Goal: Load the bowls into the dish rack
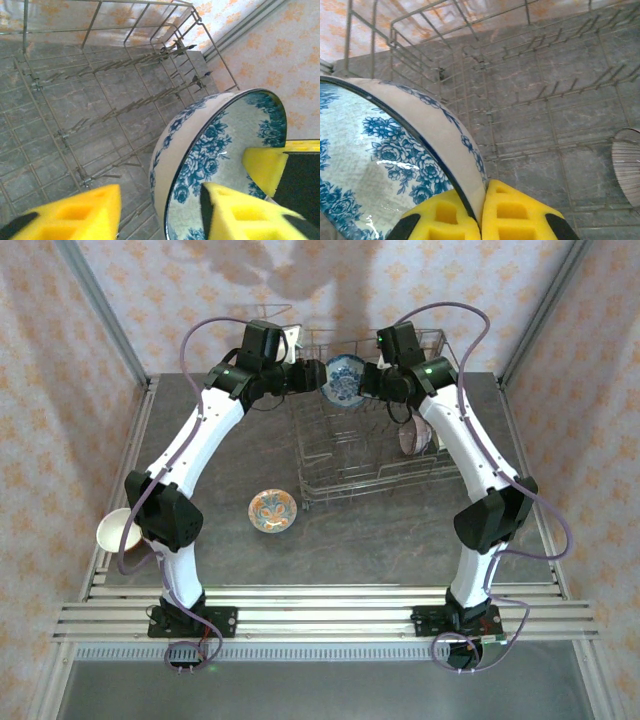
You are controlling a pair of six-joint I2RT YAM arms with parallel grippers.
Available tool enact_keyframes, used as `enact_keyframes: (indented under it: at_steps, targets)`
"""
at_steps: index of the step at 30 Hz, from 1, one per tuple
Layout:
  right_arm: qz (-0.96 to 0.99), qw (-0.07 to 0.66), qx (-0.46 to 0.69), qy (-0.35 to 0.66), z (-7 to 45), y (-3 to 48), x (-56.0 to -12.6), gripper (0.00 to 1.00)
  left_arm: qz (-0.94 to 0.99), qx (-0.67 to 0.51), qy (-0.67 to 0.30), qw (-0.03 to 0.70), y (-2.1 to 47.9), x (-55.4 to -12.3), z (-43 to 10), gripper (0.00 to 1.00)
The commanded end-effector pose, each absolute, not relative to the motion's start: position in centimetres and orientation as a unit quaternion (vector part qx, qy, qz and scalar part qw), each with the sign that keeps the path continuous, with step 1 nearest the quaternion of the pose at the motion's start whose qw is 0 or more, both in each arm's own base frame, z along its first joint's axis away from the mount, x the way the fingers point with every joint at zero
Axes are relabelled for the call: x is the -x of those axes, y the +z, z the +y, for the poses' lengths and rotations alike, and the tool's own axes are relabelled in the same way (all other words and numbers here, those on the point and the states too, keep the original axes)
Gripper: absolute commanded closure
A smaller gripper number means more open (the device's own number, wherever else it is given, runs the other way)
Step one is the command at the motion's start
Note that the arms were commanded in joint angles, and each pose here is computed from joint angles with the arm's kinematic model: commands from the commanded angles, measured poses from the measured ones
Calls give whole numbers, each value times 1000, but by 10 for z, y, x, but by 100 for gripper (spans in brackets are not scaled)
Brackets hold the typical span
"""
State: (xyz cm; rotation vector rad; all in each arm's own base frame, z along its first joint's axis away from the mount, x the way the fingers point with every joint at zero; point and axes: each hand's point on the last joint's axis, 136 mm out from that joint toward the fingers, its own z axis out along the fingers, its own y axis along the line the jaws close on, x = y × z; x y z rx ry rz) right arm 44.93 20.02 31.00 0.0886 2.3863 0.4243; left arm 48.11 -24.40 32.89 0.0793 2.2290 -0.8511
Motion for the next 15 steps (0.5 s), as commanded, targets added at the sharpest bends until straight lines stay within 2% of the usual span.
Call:
enact_keyframes:
  at_steps: [1, 9, 15]
  targets:
    - [913, 381, -87, 116, 173, 322, -447, 100, 862, -36, -314, 397, 350, -474, -232, 47]
    - [914, 363, -175, -51, 107, 298, -426, 100, 873, -19, -273, 404, 341, -469, -196, 42]
    - [890, 366, -204, -179, 73, 293, -403, 100, 890, 4, -253, 380, 308, -465, -167, 41]
